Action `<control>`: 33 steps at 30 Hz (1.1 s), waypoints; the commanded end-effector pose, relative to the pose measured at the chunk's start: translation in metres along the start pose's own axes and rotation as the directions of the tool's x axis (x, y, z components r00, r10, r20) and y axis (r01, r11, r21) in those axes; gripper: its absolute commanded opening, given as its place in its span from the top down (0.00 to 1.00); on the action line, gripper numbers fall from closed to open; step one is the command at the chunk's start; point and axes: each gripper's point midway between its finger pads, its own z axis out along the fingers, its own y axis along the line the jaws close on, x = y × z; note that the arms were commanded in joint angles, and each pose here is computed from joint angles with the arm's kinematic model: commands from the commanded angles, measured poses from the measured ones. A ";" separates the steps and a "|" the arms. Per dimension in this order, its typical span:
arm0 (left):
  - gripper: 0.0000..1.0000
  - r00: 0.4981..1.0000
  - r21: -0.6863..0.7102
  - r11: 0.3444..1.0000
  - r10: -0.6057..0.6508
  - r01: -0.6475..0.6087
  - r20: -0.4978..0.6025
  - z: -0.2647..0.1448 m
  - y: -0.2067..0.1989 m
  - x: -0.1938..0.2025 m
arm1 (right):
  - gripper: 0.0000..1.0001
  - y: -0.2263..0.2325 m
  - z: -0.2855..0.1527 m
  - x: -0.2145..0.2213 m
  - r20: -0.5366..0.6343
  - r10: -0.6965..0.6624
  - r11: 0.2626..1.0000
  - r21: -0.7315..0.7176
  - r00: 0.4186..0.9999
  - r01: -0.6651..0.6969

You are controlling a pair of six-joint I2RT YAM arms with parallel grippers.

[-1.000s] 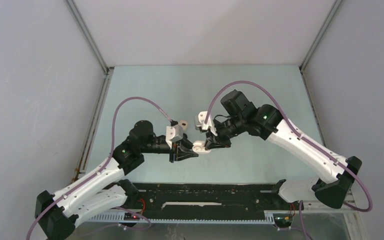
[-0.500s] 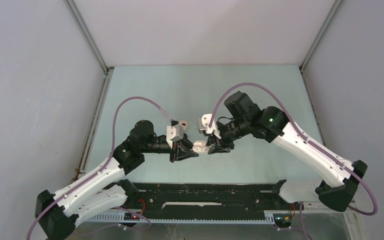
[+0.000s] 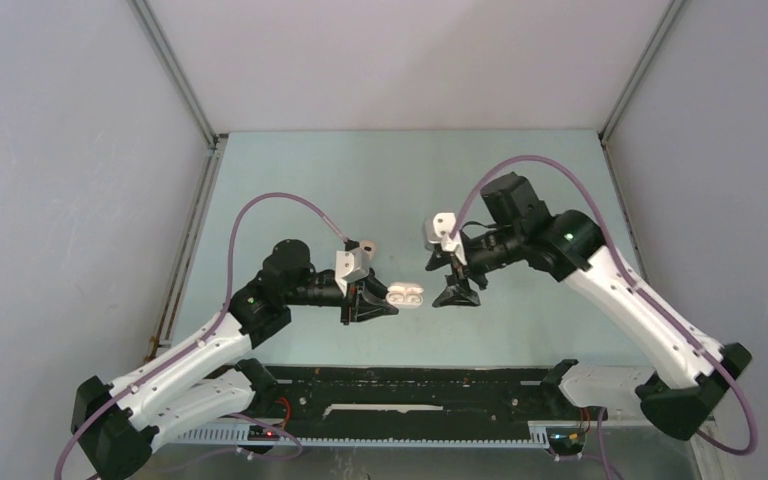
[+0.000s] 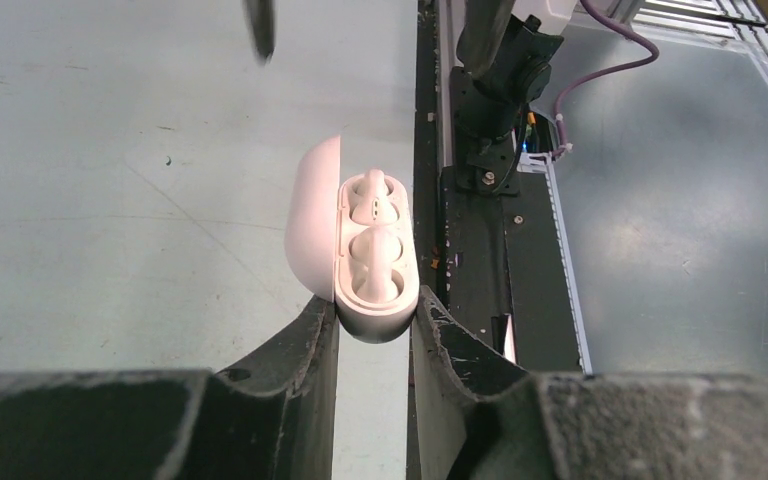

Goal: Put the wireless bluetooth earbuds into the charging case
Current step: Close the charging case, then place the charging case at the center of the board.

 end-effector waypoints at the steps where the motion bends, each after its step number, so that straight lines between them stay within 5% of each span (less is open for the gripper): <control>1: 1.00 0.998 0.031 0.999 0.036 -0.038 0.044 0.001 -0.006 -0.018 | 0.30 -0.009 0.027 0.010 0.011 0.063 0.994 -0.091 0.998 -0.062; 13: 1.00 0.999 -0.162 0.986 -0.038 0.034 -0.017 0.000 0.030 -0.006 | 0.29 0.020 0.043 0.012 -0.041 0.028 0.983 -0.181 0.999 -0.035; 18: 1.00 0.995 -0.178 0.981 -0.083 0.071 -0.062 0.004 0.037 0.003 | 0.26 -0.033 -0.016 0.012 -0.053 -0.005 0.978 0.210 0.999 0.016; 22: 1.00 0.984 -0.211 0.964 -0.174 0.161 -0.043 0.009 0.043 0.007 | 0.20 -0.093 -0.062 0.037 0.166 0.179 0.825 0.512 0.970 -0.240; 29: 0.89 0.869 -0.426 0.785 -0.496 0.449 0.003 0.034 0.073 0.026 | 0.17 -0.132 -0.059 0.109 0.237 0.369 0.745 0.504 0.899 -0.438; 33: 0.87 0.776 -0.489 0.638 -0.615 0.595 0.142 0.047 0.094 0.048 | 0.17 -0.134 -0.063 0.119 0.232 0.396 0.724 0.517 0.889 -0.457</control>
